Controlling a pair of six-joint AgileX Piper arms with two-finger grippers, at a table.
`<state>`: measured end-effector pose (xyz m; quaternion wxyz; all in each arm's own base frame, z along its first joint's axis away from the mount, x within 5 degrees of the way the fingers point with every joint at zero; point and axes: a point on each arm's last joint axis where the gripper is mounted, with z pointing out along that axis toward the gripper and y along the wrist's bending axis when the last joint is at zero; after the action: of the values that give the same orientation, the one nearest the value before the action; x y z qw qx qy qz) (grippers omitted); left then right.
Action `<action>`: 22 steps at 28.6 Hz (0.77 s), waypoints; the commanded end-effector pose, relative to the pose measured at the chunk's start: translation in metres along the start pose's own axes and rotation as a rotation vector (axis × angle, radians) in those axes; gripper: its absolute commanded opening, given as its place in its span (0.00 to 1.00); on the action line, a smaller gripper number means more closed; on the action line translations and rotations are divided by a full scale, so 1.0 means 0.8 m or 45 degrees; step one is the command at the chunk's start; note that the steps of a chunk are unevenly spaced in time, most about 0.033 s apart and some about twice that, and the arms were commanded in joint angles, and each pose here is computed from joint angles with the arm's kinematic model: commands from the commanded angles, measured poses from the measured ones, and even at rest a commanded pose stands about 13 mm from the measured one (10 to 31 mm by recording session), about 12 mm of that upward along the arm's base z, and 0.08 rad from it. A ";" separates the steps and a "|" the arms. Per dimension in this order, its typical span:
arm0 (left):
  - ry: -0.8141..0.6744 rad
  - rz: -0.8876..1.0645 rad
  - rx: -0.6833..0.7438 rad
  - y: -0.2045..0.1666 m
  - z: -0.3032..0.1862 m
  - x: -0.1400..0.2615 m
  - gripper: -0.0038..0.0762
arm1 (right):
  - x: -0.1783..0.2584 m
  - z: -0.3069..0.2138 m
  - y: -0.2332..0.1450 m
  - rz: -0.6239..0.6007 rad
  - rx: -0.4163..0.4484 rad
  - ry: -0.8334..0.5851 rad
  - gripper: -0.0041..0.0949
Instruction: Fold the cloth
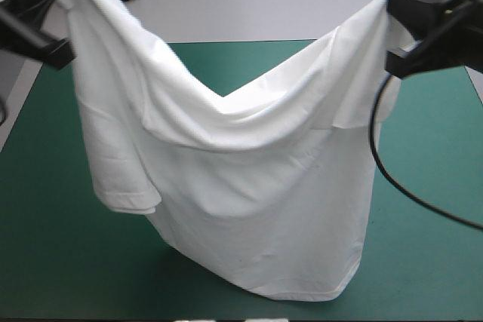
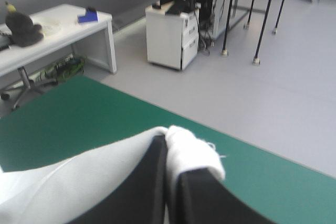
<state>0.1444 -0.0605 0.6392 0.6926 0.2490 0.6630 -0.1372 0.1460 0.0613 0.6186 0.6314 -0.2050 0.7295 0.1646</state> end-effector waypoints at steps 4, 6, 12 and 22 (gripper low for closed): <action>0.110 -0.042 0.015 0.033 0.103 0.040 0.02 | 0.024 0.115 -0.036 0.033 0.013 0.138 0.03; 0.163 -0.055 0.021 0.041 0.128 0.055 0.02 | 0.038 0.150 -0.046 0.040 0.007 0.209 0.03; 0.315 -0.107 0.041 0.059 0.196 0.105 0.02 | 0.084 0.236 -0.075 0.028 0.049 0.375 0.03; 0.586 -0.201 0.080 0.085 0.308 0.220 0.02 | 0.185 0.355 -0.120 -0.027 0.145 0.657 0.03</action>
<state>0.4050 -0.1070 0.4607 0.4582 0.2507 0.8405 -0.1438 0.4192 0.1099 0.4176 0.3925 -0.2142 0.8917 0.0706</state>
